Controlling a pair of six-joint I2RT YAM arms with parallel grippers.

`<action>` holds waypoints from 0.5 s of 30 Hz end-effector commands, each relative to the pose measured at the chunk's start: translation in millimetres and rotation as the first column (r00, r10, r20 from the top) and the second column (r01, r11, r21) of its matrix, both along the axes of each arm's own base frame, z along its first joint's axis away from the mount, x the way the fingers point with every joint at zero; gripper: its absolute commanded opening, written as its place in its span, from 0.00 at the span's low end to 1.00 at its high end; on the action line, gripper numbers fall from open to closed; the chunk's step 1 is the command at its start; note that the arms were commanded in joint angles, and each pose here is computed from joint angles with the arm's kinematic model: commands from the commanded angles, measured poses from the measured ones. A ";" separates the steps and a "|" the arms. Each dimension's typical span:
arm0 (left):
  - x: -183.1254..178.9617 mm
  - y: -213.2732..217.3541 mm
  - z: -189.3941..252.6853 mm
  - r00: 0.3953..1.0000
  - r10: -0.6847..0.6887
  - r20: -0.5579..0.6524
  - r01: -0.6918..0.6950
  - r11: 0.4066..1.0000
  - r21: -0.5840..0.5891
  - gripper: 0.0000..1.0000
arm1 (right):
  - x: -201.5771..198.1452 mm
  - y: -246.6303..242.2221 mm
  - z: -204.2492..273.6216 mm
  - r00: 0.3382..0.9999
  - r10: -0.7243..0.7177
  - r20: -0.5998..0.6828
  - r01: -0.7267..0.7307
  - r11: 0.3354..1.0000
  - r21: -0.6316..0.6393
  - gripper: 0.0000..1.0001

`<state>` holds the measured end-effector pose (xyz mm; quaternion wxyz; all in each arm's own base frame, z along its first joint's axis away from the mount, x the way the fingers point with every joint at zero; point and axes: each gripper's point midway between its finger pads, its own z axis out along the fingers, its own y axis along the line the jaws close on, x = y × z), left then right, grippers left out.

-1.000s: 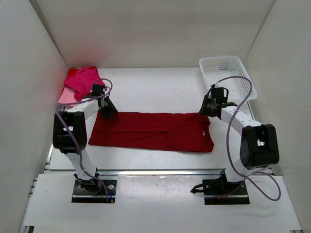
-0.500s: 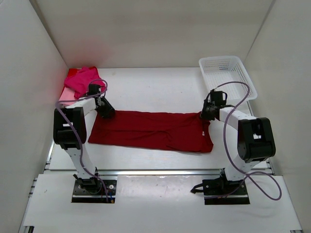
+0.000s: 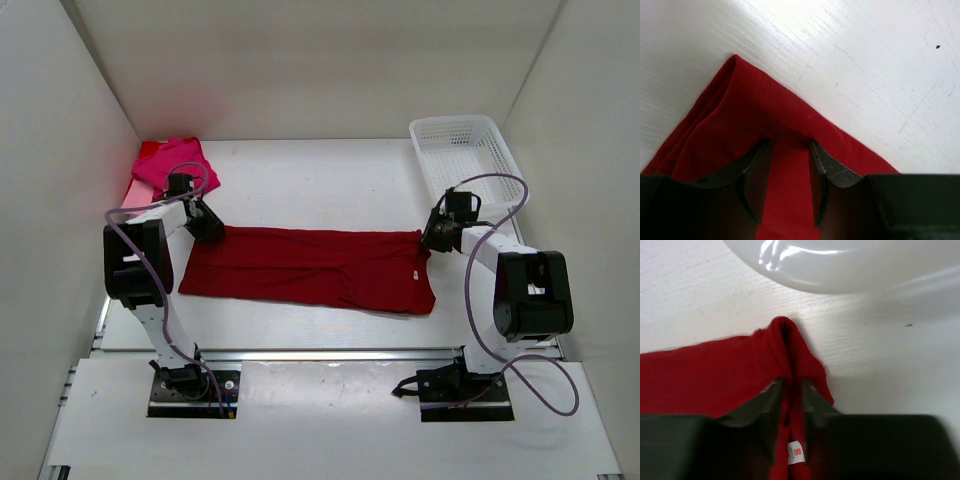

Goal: Fold and stack the t-shirts
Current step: Smooth out the rectangle-folded T-shirt at the center of the board.

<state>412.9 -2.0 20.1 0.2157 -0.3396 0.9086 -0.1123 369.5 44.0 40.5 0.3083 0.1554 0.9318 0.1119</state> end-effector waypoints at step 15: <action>-9.0 -85.1 96.6 0.941 -0.265 0.209 0.260 0.964 0.050 0.40 | -32.3 124.1 52.4 0.965 0.250 0.081 -0.260 0.953 0.153 0.00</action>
